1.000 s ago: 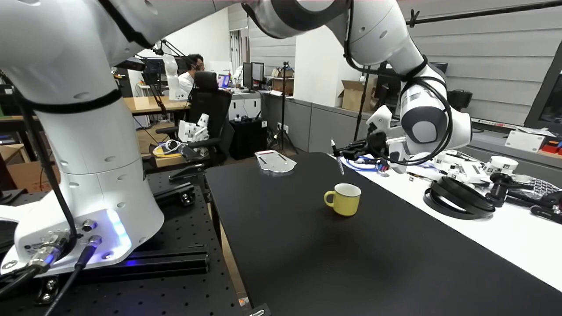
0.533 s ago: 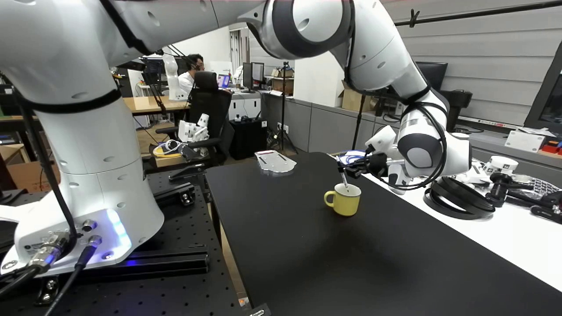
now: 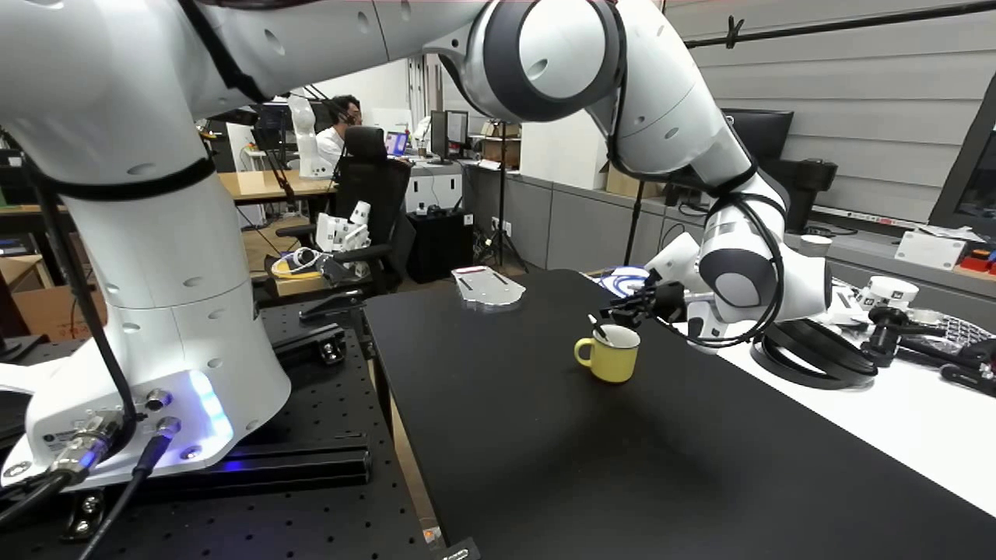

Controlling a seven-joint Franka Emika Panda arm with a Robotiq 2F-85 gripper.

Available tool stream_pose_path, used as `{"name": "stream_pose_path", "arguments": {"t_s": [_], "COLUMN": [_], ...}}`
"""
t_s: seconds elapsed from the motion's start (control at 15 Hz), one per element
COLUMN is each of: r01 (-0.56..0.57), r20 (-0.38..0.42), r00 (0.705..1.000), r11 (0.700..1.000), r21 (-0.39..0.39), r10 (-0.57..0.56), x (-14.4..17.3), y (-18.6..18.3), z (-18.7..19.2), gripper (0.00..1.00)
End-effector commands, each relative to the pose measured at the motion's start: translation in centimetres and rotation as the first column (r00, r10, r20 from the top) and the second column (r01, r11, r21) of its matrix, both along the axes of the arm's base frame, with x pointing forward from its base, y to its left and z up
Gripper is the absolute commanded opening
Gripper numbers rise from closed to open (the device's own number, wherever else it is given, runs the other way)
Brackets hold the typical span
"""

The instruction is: Put the pen in the cup

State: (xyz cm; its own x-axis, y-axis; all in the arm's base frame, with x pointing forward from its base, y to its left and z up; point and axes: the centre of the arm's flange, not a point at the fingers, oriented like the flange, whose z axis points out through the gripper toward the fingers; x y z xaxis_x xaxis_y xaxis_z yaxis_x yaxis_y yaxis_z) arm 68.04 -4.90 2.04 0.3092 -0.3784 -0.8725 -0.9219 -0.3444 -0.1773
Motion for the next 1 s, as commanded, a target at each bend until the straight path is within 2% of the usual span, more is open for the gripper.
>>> {"name": "stream_pose_path", "arguments": {"t_s": [0.0,0.27,0.33,0.4,0.53,0.93], "r01": [0.001,-0.015,-0.027,-0.023,-0.031,-0.037], "r20": [0.069,0.148,0.160,0.145,0.163,0.161], "r00": [0.998,0.989,0.987,0.989,0.986,0.986], "r11": [1.000,1.000,0.999,1.000,1.000,0.999], "r21": [0.015,0.022,0.028,0.001,0.007,0.014], "r10": [-0.002,0.012,0.022,0.023,0.029,0.034], "x": [2.2,2.2,2.0,3.4,3.6,3.1], "y": [-0.4,-0.8,-1.0,-0.6,-0.9,-1.0], "z": [4.6,10.2,11.3,8.6,10.5,10.1], "gripper": [0.71,0.97,0.99,0.86,0.99,1.00]}}
